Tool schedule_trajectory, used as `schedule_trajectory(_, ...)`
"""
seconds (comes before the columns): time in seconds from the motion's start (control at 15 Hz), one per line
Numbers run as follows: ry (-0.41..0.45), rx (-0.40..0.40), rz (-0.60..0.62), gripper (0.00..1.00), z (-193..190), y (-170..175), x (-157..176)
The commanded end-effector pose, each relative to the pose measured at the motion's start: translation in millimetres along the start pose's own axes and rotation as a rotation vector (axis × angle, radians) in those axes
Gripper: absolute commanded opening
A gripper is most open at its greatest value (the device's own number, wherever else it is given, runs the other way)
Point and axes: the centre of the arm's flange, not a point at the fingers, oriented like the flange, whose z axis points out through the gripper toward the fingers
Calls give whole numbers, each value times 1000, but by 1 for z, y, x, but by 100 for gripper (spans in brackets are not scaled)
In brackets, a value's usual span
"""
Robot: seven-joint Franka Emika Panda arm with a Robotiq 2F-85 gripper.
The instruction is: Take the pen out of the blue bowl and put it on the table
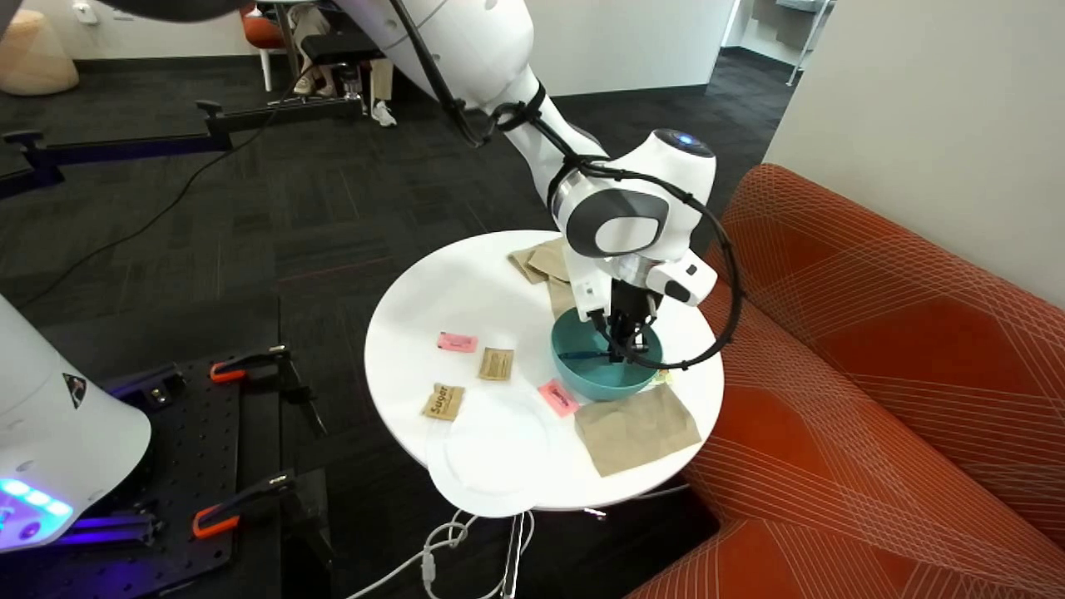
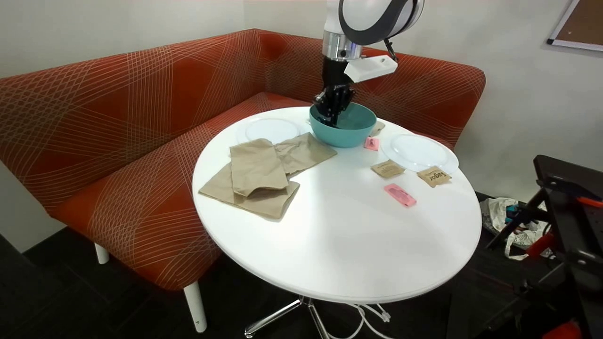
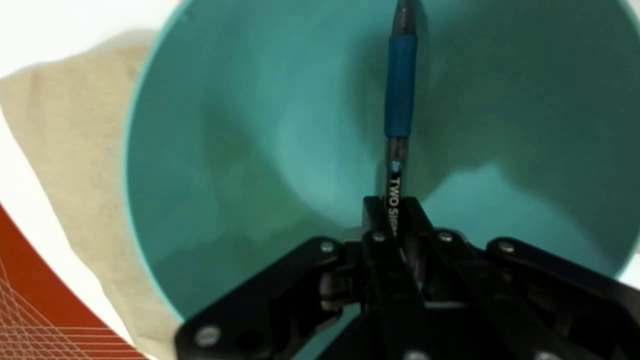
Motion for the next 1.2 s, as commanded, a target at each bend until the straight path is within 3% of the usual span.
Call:
schedule_trajectory(0.0,58,17,31,3,-31,1,-3)
schedule_trajectory(0.4,214,63,14,3,-122,0,-12)
schedule_trajectory(0.53,226,73,-5,3,-155,-5,-24)
schedule_trajectory(0.8,233,120,-62,3,-202,-24,-65)
schedule_trajectory(1.13,218,142,-184,3,-214,-61,-137)
